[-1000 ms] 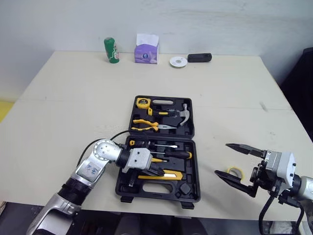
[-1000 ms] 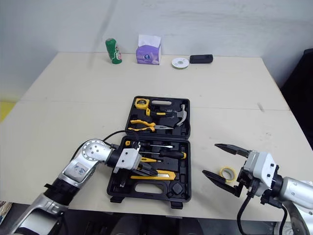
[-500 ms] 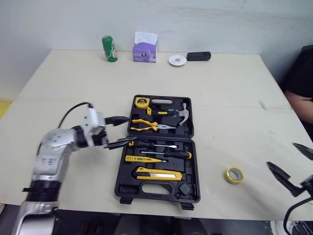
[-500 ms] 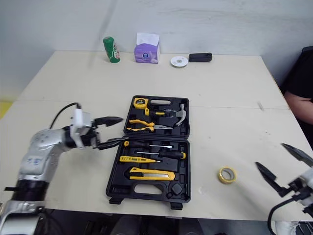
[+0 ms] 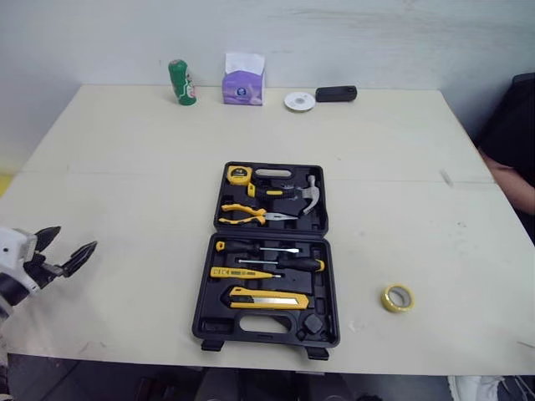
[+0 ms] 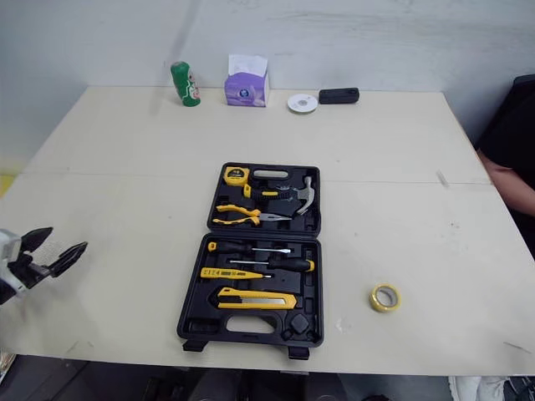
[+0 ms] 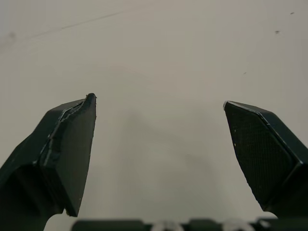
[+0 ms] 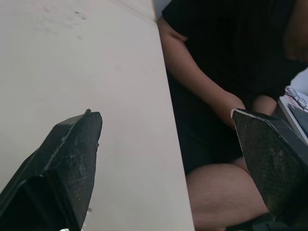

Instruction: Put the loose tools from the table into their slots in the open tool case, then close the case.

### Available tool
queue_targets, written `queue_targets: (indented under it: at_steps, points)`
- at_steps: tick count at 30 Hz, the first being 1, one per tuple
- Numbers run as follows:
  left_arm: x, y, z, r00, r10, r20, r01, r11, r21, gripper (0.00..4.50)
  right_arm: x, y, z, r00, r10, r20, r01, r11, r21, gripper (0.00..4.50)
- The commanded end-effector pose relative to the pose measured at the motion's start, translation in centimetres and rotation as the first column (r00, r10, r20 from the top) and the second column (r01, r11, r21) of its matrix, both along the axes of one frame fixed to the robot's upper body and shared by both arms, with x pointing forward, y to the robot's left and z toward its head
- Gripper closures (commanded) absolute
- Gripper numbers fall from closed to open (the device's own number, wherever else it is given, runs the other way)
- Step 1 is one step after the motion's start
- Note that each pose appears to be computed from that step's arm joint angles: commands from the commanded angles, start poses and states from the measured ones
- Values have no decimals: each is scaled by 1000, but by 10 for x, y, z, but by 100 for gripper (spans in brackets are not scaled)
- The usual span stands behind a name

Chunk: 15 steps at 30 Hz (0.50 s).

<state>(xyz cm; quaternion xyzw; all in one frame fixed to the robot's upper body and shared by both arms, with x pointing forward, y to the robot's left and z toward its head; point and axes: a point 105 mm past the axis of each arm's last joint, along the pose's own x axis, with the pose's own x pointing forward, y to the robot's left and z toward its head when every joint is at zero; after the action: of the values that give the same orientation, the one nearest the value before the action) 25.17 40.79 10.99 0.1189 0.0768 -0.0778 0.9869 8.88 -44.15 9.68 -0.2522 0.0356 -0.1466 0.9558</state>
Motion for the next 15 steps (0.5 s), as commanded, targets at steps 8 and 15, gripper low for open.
queue_targets:
  at_steps: [8,15]
  points:
    - [11,-14,29,990,-43,133,51,997,-60,3,19,8,17,995,49,88,-47,999,-27,0]
    - [38,-100,60,902,-388,188,402,914,-44,3,63,37,45,963,217,161,-212,976,-47,0]
